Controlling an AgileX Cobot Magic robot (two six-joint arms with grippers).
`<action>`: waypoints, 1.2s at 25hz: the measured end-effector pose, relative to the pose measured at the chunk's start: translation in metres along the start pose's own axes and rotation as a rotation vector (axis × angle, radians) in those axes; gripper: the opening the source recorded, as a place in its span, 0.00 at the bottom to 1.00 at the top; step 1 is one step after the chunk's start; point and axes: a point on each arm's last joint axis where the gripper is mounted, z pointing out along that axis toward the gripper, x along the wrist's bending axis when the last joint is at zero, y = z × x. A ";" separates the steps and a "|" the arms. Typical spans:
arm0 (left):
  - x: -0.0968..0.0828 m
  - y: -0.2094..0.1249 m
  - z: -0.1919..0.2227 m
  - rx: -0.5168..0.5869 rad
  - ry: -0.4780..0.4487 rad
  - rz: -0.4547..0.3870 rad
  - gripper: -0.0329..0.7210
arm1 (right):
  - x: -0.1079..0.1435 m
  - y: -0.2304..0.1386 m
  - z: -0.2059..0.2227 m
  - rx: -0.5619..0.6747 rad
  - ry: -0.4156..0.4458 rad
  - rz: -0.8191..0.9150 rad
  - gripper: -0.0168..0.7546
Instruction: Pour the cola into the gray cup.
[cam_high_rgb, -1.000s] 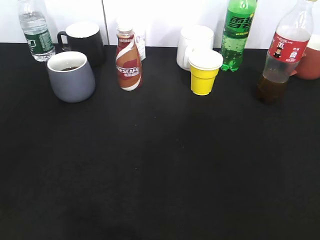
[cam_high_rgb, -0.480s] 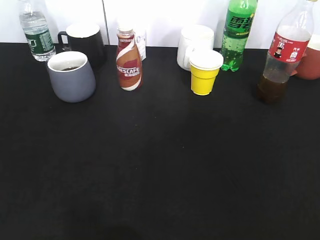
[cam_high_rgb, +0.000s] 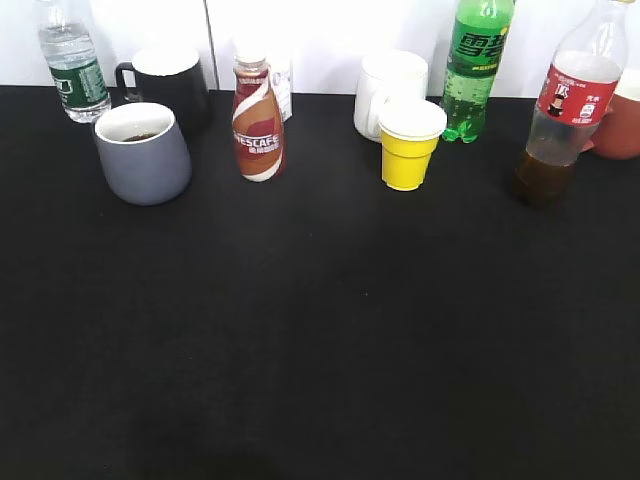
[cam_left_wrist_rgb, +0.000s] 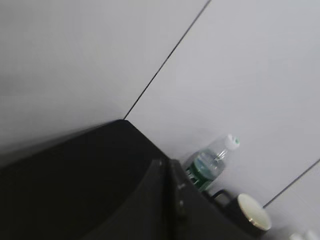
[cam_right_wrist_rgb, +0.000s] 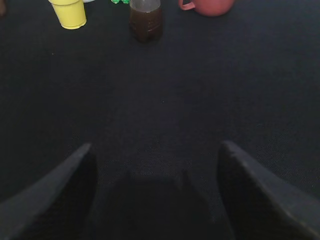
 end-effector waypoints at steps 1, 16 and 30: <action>-0.001 -0.001 0.000 0.009 -0.011 0.052 0.03 | 0.000 0.000 0.000 0.000 0.000 0.000 0.75; -0.015 0.012 -0.042 0.140 -0.102 0.619 0.83 | 0.000 0.000 0.000 0.000 0.000 0.000 0.75; 0.004 -0.028 -0.069 0.616 -0.134 0.596 0.82 | 0.000 0.000 0.000 0.000 0.000 0.001 0.75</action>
